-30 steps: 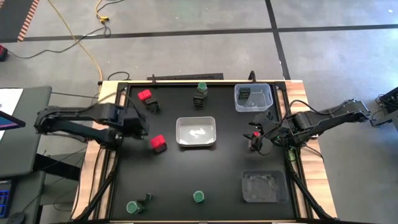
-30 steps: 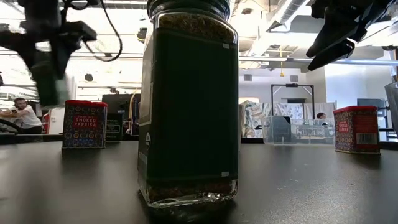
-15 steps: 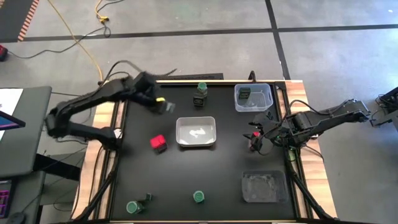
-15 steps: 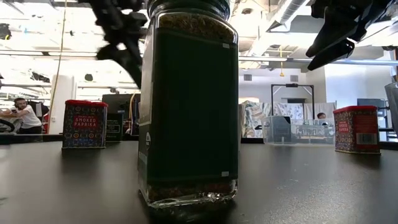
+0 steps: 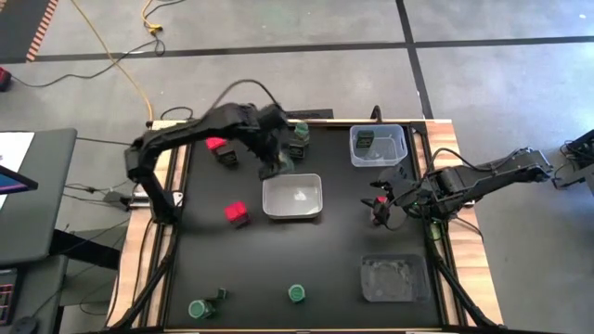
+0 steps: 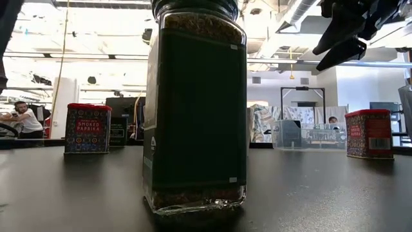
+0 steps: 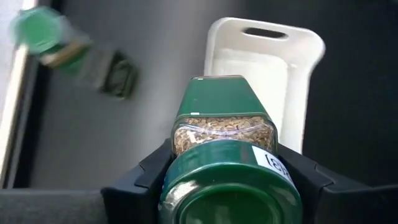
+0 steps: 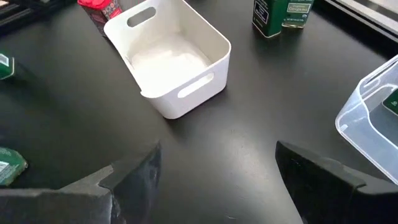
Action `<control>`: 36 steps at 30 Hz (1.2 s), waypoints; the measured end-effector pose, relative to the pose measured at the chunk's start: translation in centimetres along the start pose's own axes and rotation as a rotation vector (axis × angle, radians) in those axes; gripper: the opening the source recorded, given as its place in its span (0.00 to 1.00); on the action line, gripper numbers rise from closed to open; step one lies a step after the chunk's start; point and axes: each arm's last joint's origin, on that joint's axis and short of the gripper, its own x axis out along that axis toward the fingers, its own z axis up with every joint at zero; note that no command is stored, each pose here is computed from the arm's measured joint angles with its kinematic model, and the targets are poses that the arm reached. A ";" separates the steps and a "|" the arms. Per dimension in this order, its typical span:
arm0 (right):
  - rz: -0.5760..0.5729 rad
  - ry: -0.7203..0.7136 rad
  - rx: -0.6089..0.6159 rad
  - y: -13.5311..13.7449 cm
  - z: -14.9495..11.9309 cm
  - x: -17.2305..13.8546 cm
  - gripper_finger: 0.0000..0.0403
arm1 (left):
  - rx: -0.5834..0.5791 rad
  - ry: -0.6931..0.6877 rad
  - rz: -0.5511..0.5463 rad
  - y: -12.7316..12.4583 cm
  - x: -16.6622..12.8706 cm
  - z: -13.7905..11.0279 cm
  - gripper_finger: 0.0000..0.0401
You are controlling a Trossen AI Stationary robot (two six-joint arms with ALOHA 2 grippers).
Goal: Sort spices by type
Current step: Put the middle left green seasoning bottle into the white bin
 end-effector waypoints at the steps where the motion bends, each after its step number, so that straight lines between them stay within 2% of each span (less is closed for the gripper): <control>1: 0.000 0.000 0.004 0.0 0.0 0.0 0.85 | 0.034 0.006 -0.006 -0.7 0.4 0.4 0.49; 5: 0.000 0.000 0.007 0.0 0.0 0.0 0.85 | 0.152 0.037 0.007 -3.1 1.8 1.1 0.49; 12: 0.000 0.000 0.005 0.0 0.0 0.0 0.85 | 0.202 0.170 0.046 -4.8 5.6 1.3 0.49; 18: 0.000 0.001 -0.005 0.0 0.0 0.0 0.85 | 0.132 0.320 0.047 -4.7 8.8 0.6 0.49; 26: 0.000 0.001 -0.012 0.0 0.0 0.0 0.85 | 0.129 0.393 0.051 -4.2 12.2 0.0 0.49; 36: 0.000 0.001 -0.012 0.0 0.0 0.0 0.85 | 0.109 0.385 0.059 -3.0 12.2 0.0 0.50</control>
